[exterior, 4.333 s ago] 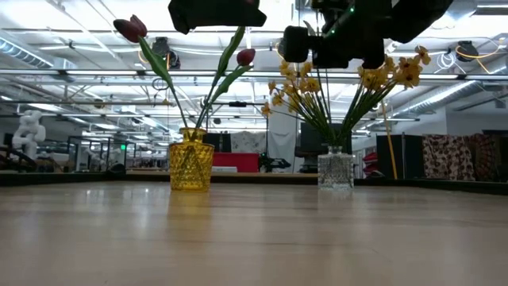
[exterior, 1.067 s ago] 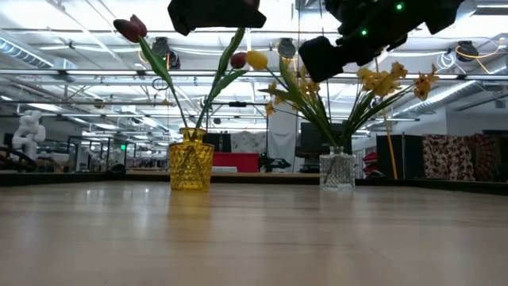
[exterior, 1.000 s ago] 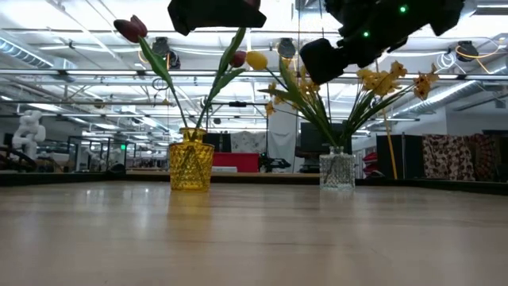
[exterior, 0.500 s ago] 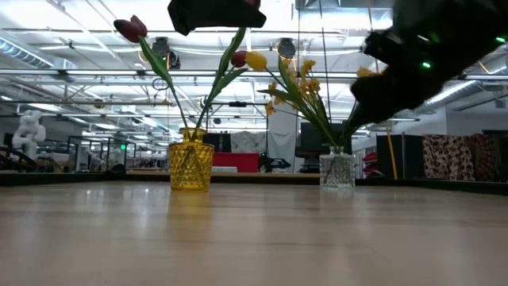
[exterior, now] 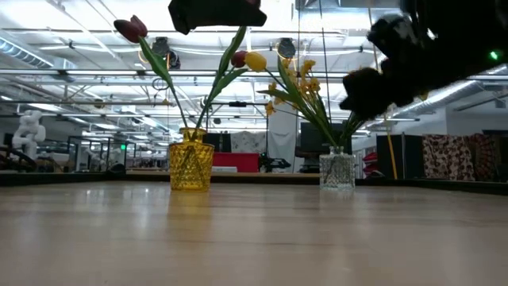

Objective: Sort flowers into vase by color
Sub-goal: Return to Home Position

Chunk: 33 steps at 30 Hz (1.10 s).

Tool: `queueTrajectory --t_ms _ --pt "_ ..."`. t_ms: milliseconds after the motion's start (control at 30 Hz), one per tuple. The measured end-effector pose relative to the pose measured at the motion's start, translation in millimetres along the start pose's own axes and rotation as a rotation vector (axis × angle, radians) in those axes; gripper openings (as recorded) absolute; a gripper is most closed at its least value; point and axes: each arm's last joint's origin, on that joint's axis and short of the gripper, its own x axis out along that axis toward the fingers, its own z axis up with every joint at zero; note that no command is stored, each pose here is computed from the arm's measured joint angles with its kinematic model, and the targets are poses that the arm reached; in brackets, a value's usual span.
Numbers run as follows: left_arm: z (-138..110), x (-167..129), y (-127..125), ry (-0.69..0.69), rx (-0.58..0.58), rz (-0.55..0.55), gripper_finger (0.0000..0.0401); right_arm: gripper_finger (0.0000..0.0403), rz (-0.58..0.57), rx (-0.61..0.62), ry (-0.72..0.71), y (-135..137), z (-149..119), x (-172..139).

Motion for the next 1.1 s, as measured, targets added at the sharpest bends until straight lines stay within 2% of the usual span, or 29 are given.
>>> queueTrajectory --t_ms 100,267,333,433,533,633,700,767,933,1000,1100 --pt "0.0 0.0 0.2 -0.001 0.001 0.008 0.0293 0.0167 0.091 -0.030 0.017 10.0 12.7 -1.7" --pt "-0.3 -0.4 0.1 -0.003 0.012 0.022 0.0292 0.0155 0.471 -0.079 0.120 24.3 15.2 -12.4" --pt "-0.7 -1.8 -1.7 -0.004 0.041 0.020 0.0288 0.0147 0.556 -0.098 0.131 27.1 14.8 -18.5" --pt "-2.1 -5.4 -6.8 -0.005 0.084 0.004 0.0274 0.0134 0.545 -0.138 0.067 28.5 18.3 -26.0" --pt "-3.0 -8.2 -10.4 -0.008 0.121 0.004 0.0251 0.0120 0.422 -0.183 -0.020 27.0 25.0 -25.6" --pt "-4.1 -9.2 -9.3 -0.018 0.133 0.068 0.0226 0.0107 0.341 -0.240 -0.056 25.4 30.1 -18.3" --pt "-8.8 -8.7 -5.9 -0.024 0.134 0.112 0.0209 0.0095 0.348 -0.259 -0.049 25.1 30.0 -13.7" --pt "-12.5 -5.0 0.2 -0.037 0.115 0.124 0.0192 0.0080 0.432 -0.253 -0.025 25.7 25.7 -10.5" --pt "-31.2 0.5 11.5 -0.058 0.076 0.003 0.0138 0.0031 0.746 -0.154 0.037 25.4 7.8 -7.8" --pt "-37.8 -1.6 13.1 -0.105 0.088 -0.024 0.0109 0.0010 0.833 -0.114 -0.021 23.4 5.3 -9.7" --pt "-44.2 -4.6 18.0 -0.185 0.126 -0.052 0.0063 0.0004 0.905 -0.080 -0.159 18.8 8.9 -11.2"
